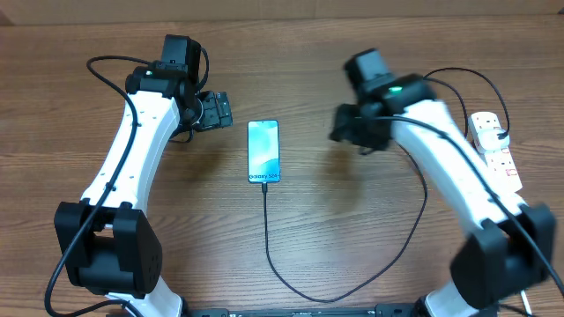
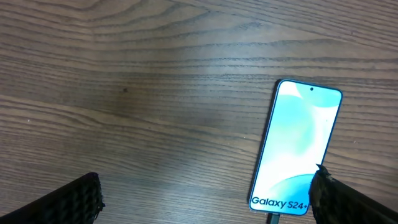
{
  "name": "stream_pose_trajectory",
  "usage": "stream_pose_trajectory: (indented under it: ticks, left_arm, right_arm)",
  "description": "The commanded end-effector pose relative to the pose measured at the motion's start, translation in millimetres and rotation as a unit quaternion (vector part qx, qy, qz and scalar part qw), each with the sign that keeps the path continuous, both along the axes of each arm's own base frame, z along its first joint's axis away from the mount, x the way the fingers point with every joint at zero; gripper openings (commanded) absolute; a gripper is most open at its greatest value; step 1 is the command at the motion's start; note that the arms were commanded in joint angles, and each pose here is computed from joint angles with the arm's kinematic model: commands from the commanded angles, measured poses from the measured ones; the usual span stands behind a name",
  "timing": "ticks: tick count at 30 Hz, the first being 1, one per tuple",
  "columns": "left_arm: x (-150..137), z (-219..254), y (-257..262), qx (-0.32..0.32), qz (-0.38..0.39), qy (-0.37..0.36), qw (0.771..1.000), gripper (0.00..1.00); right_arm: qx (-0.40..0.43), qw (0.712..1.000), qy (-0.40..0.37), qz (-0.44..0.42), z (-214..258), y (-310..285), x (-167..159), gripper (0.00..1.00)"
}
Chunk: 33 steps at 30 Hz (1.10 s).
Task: Plug charger to phone and switch on socket
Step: 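Release the phone and move the right gripper to the power strip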
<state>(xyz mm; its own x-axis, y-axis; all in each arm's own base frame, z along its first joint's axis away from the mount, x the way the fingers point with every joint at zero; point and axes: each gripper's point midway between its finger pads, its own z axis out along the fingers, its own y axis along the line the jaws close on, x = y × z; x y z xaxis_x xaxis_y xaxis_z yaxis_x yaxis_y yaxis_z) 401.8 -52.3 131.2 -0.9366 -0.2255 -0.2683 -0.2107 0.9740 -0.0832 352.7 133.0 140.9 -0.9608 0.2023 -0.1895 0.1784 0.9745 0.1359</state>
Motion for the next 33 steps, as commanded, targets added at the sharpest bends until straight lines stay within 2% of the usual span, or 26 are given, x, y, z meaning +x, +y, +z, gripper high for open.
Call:
stream_pose_trajectory:
  ticks: [1, 4, 9, 16, 26, 33]
  left_arm:
    - [0.8, 9.1, 1.6, 0.008, -0.009, -0.012, 1.000, 1.00]
    - [0.8, 9.1, 1.7, 0.008, -0.009, -0.012, 1.000, 1.00]
    - [0.8, 9.1, 1.7, 0.008, -0.009, -0.012, 1.000, 1.00]
    - [0.8, 9.1, 1.7, 0.008, -0.009, -0.012, 1.000, 1.00]
    - [0.8, 9.1, 1.7, 0.008, -0.009, -0.012, 1.000, 1.00]
    - [0.8, 9.1, 1.7, 0.008, -0.009, -0.012, 1.000, 0.99]
  right_arm:
    - [-0.096, 0.992, -0.014, -0.083, 14.9, -74.2, 2.6, 0.77]
    - [-0.110, 0.984, 0.015, -0.141, 12.1, -120.7, -4.6, 0.90]
    - [-0.107, 0.963, 0.027, -0.246, 10.2, -196.0, -9.6, 1.00]
    - [-0.102, 0.924, -0.008, -0.367, 14.9, -285.9, -14.0, 1.00]
    - [-0.142, 0.894, -0.040, -0.423, -0.6, -381.1, -39.6, 1.00]
    - [-0.133, 0.876, -0.061, -0.460, -1.6, -410.7, -49.2, 1.00]
